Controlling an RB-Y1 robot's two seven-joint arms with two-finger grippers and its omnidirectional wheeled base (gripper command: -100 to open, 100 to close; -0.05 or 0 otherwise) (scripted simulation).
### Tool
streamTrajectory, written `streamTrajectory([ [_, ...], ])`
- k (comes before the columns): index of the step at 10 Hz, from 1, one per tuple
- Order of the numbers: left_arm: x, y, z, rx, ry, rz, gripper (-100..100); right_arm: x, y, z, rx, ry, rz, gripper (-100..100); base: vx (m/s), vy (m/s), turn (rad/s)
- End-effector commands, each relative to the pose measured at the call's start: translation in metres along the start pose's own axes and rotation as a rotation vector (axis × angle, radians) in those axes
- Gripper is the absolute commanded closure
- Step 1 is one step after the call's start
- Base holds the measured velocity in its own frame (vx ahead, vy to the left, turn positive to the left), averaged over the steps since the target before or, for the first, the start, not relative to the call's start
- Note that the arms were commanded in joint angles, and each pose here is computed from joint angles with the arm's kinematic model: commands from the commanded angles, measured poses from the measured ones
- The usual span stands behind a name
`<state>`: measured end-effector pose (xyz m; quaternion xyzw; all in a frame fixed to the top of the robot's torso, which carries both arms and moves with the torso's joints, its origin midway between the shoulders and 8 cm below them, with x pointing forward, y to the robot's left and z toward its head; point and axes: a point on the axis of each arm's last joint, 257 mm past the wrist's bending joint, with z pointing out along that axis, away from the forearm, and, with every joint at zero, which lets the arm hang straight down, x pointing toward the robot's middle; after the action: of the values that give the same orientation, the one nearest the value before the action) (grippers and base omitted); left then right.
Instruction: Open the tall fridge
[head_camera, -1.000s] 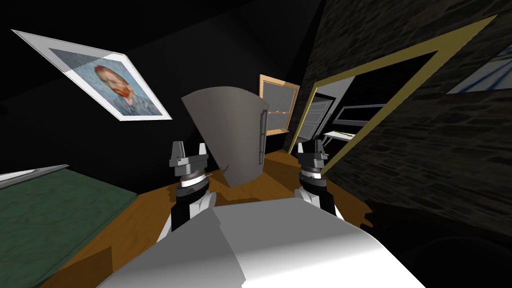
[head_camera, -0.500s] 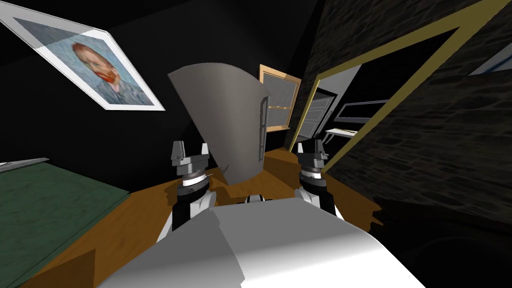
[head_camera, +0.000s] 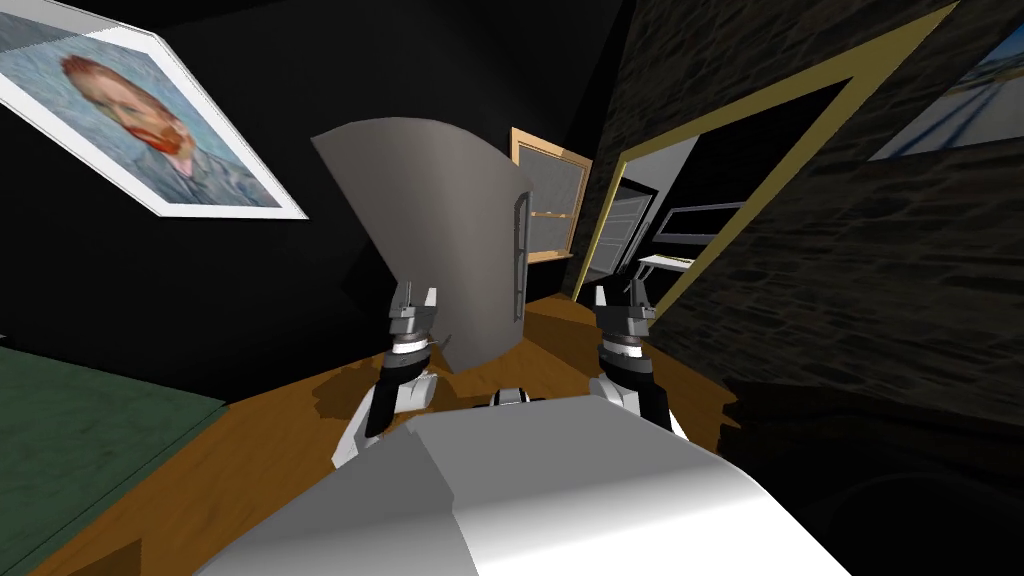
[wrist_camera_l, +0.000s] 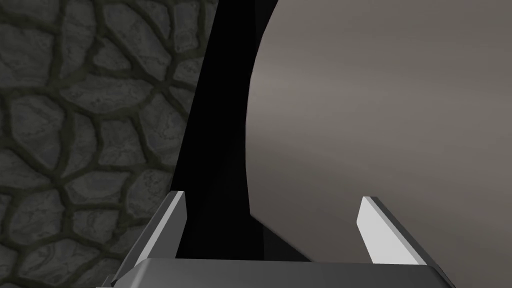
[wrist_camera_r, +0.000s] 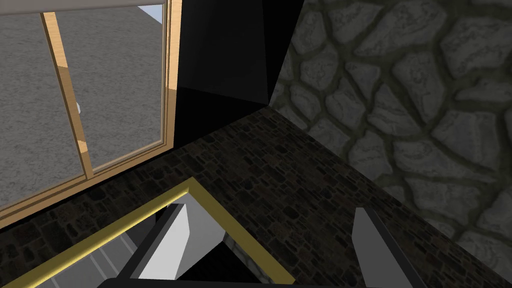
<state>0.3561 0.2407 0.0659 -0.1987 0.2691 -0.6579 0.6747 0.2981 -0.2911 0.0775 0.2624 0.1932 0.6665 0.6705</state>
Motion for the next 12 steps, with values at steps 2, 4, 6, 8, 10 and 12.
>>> streamTrajectory([
  [2,0.012,0.044,0.015,-0.075,0.053,0.006,-100,0.0,0.0,0.0,0.0,0.0,0.0,0,-0.007,0.015,-0.108],
  [4,0.016,0.063,0.021,-0.107,0.071,0.01,-100,0.0,0.0,0.0,0.0,0.0,0.0,0,-0.007,0.009,-0.084],
  [6,0.02,0.083,0.028,-0.139,0.088,0.016,-100,0.0,0.0,0.0,0.0,0.0,0.0,0,-0.007,0.009,-0.09],
  [8,0.024,0.103,0.036,-0.171,0.104,0.024,-100,0.0,0.0,0.0,0.0,0.0,0.0,0,-0.007,0.012,-0.105],
  [10,0.028,0.123,0.044,-0.204,0.119,0.033,-100,0.0,0.0,0.0,0.0,0.0,0.0,0,-0.008,0.01,-0.094],
  [12,0.032,0.142,0.053,-0.238,0.134,0.045,-100,0.0,0.0,0.0,0.0,0.0,0.0,0,-0.006,0.01,-0.109],
])
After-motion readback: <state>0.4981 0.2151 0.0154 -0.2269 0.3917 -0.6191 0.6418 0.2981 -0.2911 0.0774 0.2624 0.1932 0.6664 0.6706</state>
